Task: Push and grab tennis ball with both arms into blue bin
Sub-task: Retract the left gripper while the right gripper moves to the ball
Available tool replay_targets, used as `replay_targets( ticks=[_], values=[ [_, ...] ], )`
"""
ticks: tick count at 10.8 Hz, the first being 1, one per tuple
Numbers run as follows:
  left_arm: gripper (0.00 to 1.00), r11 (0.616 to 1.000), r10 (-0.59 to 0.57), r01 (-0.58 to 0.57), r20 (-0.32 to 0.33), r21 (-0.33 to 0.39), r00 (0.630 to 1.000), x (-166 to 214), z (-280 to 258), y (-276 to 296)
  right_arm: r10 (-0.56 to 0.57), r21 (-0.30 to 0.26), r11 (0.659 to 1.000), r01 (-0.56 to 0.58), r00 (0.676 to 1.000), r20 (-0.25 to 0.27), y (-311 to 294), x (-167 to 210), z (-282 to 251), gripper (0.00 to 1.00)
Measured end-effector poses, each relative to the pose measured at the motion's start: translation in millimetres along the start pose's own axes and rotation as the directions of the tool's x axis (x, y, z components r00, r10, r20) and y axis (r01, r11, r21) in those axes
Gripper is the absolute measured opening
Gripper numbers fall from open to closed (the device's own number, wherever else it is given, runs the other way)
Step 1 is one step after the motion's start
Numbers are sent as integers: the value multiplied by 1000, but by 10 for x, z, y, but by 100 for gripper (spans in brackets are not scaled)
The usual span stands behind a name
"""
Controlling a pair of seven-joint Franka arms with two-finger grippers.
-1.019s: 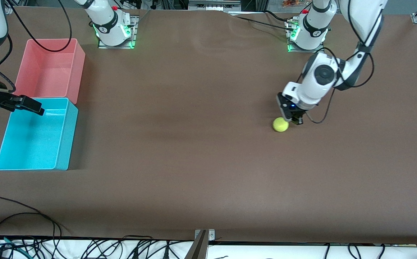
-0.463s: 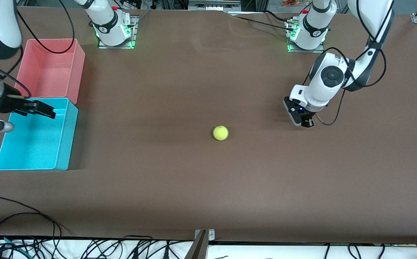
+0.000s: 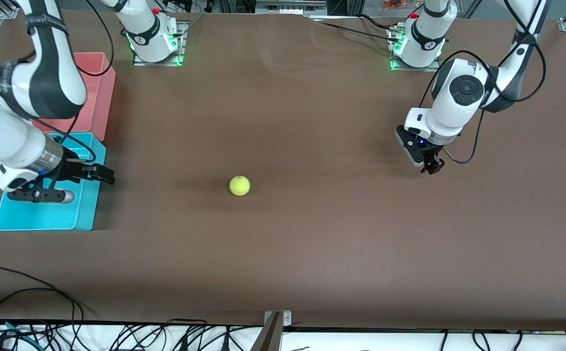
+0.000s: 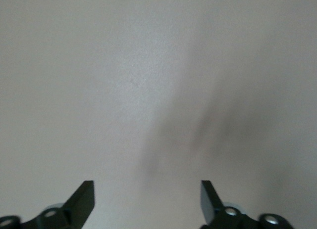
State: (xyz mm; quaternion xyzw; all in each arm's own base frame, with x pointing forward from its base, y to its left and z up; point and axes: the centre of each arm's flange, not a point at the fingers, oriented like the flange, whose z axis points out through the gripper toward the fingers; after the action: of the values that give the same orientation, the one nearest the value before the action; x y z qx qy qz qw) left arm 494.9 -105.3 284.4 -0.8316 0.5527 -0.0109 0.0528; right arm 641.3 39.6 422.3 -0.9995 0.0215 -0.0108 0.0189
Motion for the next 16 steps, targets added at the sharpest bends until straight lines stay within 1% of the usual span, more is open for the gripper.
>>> replay_targets(
  ticks=[1,3,4,5,7,8,10,12,13,14,15,16],
  values=[
    [100,1000,-4,4,7,7,1000,-26,-109,-7,-2,2,1000,2,999,-32,-19,83,166,100],
    [100,998,-12,12,-1,58,1000,-65,-487,-39,3,6,1000,-2,991,-137,-2,305,563,100],
    [100,996,-16,16,-9,88,1000,-85,-683,-46,7,6,1000,-6,987,-158,21,374,818,100],
    [100,994,-19,20,-12,108,1000,-109,-839,-42,8,4,1000,-7,987,-162,30,412,1085,100],
    [100,989,-25,27,-20,145,999,-145,-1104,-32,2,0,1000,-2,989,-145,1,418,1460,100],
    [100,987,-28,30,-17,155,999,-158,-1228,-27,-1,-1,1000,1,990,-139,-13,414,1517,100],
    [100,990,-41,37,27,134,999,-160,-1528,-55,-39,0,999,39,994,-104,-89,385,1479,100],
    [100,992,-60,52,70,113,996,-134,-1952,-118,-72,-2,997,72,995,-69,-114,338,1388,100],
    [100,992,-78,69,86,103,993,-148,-2129,-138,-78,-2,997,78,995,-60,-109,321,1419,100],
    [100,991,-102,93,97,94,990,-173,-2286,-159,-110,-5,994,110,993,-49,-93,304,1491,100],
    [100,990,-122,113,103,87,987,-209,-2455,-185,-173,-9,985,173,984,-40,-62,300,1558,100],
    [100,988,-141,133,108,84,984,-255,-2648,-211,-253,-12,968,252,967,-32,-9,300,1608,100]
  ],
)
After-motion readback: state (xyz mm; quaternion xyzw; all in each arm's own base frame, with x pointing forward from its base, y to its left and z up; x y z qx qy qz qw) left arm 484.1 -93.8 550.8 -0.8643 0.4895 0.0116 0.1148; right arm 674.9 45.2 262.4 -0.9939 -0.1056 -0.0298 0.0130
